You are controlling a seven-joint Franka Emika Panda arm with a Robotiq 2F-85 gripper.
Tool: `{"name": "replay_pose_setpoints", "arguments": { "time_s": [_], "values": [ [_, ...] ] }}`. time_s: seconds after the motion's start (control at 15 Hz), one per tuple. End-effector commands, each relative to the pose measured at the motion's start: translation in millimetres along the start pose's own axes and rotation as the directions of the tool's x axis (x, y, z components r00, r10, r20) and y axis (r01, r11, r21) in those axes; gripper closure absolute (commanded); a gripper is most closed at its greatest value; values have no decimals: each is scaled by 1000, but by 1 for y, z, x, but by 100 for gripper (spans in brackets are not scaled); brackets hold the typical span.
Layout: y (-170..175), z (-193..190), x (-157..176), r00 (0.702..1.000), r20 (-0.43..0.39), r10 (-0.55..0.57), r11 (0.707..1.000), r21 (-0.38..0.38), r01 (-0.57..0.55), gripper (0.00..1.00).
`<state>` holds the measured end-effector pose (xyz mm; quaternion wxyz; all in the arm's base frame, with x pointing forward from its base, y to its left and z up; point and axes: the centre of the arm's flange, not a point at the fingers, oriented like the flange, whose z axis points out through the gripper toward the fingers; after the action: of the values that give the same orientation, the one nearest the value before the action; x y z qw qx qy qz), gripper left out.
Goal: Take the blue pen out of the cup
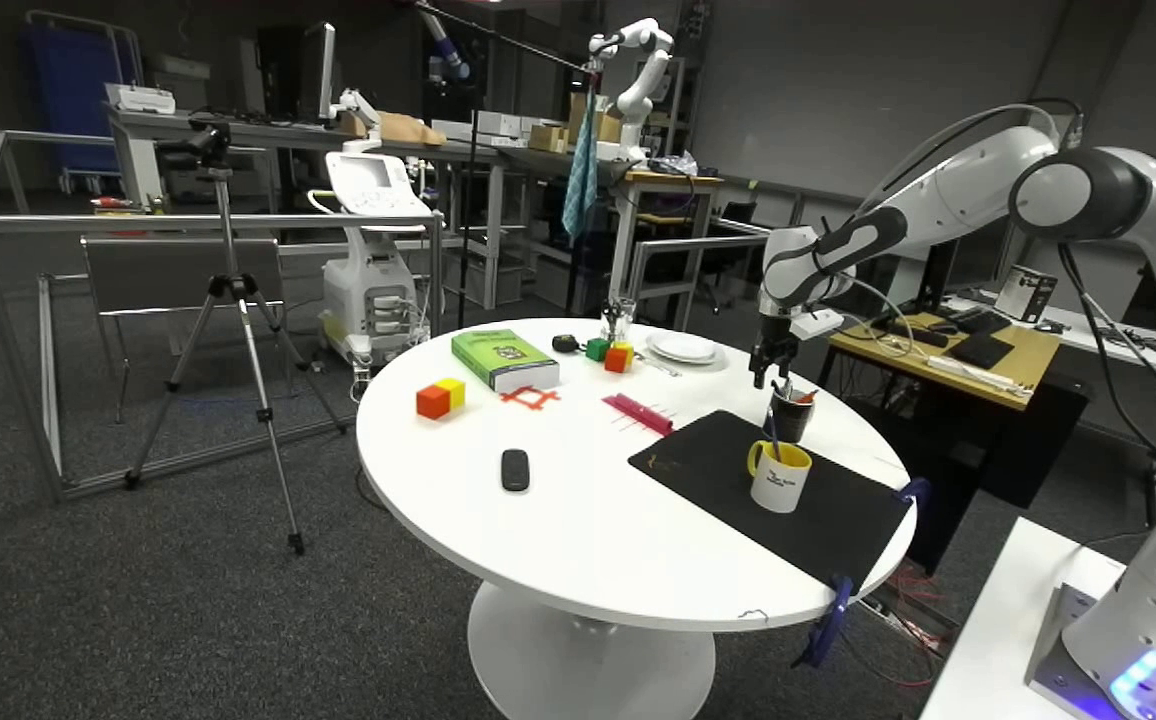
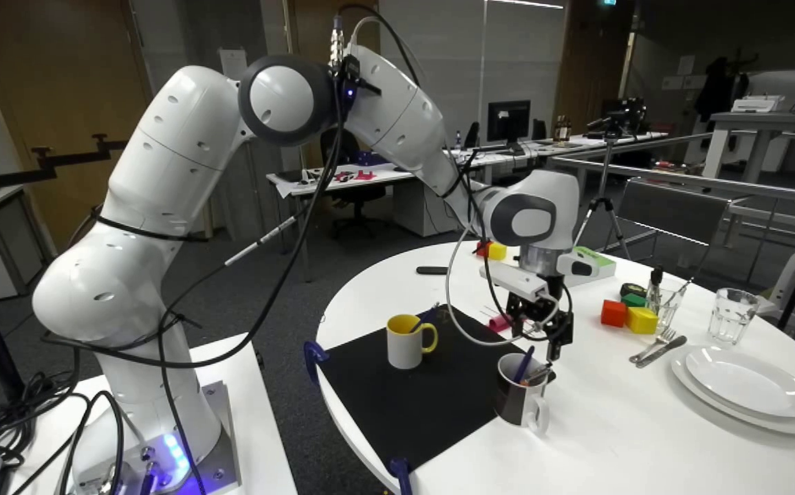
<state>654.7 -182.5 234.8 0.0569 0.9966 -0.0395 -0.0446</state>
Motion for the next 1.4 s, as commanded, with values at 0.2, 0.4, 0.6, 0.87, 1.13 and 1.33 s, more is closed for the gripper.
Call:
{"name": "replay_pose_setpoints", "arguments": {
  "time_s": [0.2, 0.4, 0.6, 0.87, 1.13, 1.33],
  "values": [
    [1, -9, 7, 999, 33, -2, 1000, -19, 3, 0],
    [0, -8, 8, 999, 37, -4, 1000, -24, 5, 0],
    [-1, -7, 8, 999, 40, -6, 1000, -29, 7, 33],
    [-3, -7, 9, 999, 43, -10, 999, -36, 12, 65],
    [-4, -7, 7, 998, 54, -17, 998, -61, 20, 94],
    [-1, -8, 4, 998, 59, -15, 996, -85, 20, 98]
  ]
}}
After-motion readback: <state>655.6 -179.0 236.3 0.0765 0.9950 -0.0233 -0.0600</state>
